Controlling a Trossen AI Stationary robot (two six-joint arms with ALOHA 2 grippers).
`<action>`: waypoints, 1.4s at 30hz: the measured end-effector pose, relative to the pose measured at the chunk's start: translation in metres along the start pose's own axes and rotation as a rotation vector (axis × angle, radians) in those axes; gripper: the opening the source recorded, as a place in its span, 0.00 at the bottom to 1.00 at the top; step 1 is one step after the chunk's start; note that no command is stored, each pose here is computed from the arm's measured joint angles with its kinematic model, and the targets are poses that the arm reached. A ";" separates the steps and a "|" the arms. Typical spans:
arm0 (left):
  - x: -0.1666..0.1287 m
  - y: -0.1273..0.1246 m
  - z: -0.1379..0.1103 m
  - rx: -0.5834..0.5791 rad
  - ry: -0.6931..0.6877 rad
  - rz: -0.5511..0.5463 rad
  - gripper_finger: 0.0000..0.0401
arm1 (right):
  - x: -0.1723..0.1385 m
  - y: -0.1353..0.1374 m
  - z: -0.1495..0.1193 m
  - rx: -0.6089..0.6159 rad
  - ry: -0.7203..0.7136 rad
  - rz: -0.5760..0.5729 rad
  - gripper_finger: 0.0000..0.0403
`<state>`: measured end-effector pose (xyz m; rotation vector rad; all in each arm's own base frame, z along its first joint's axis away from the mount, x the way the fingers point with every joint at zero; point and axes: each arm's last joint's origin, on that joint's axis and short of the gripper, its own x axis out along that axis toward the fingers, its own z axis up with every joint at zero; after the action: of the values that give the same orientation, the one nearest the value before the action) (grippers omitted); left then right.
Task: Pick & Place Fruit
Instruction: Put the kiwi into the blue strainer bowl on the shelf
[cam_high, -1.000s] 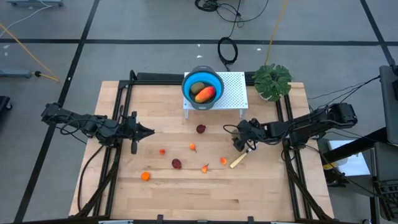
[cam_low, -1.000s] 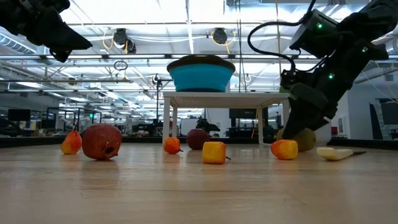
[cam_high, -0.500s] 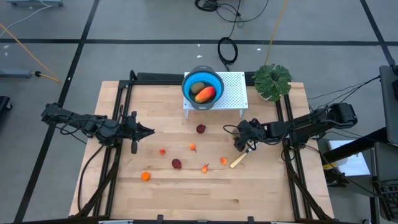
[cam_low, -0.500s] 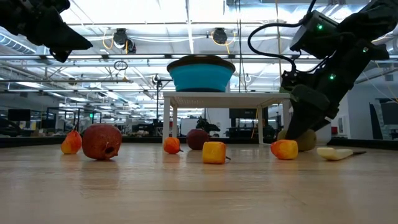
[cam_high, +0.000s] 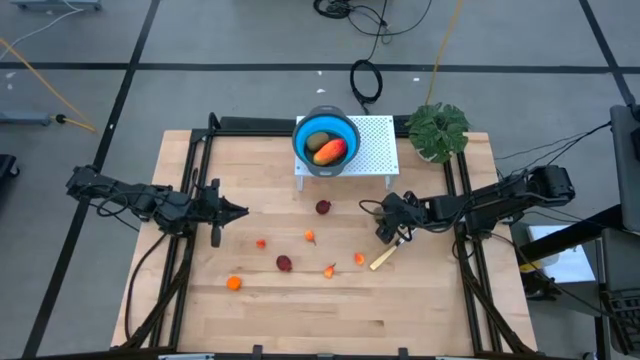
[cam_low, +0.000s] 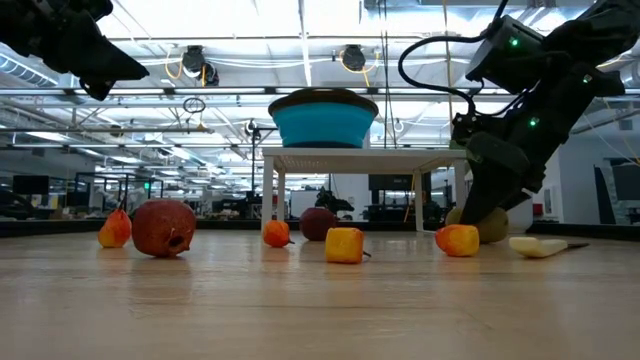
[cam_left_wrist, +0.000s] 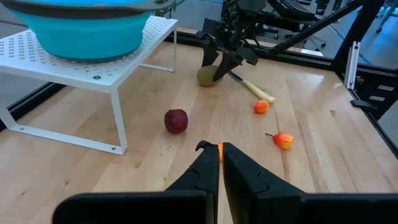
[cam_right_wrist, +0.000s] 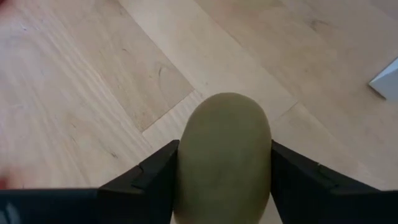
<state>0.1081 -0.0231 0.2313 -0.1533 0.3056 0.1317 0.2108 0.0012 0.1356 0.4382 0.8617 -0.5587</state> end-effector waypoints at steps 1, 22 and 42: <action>0.000 0.000 0.000 0.000 0.000 0.000 0.05 | 0.000 0.000 0.000 0.008 0.000 0.000 0.50; 0.000 -0.001 0.004 -0.044 -0.042 -0.017 0.05 | -0.032 0.038 0.053 0.309 -0.378 0.676 0.50; 0.000 -0.002 0.005 -0.067 -0.049 -0.018 0.05 | -0.072 0.045 0.081 0.496 -0.704 1.059 0.50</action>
<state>0.1100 -0.0238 0.2363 -0.2184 0.2512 0.1278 0.2480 0.0096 0.2465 0.9806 -0.2532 0.1000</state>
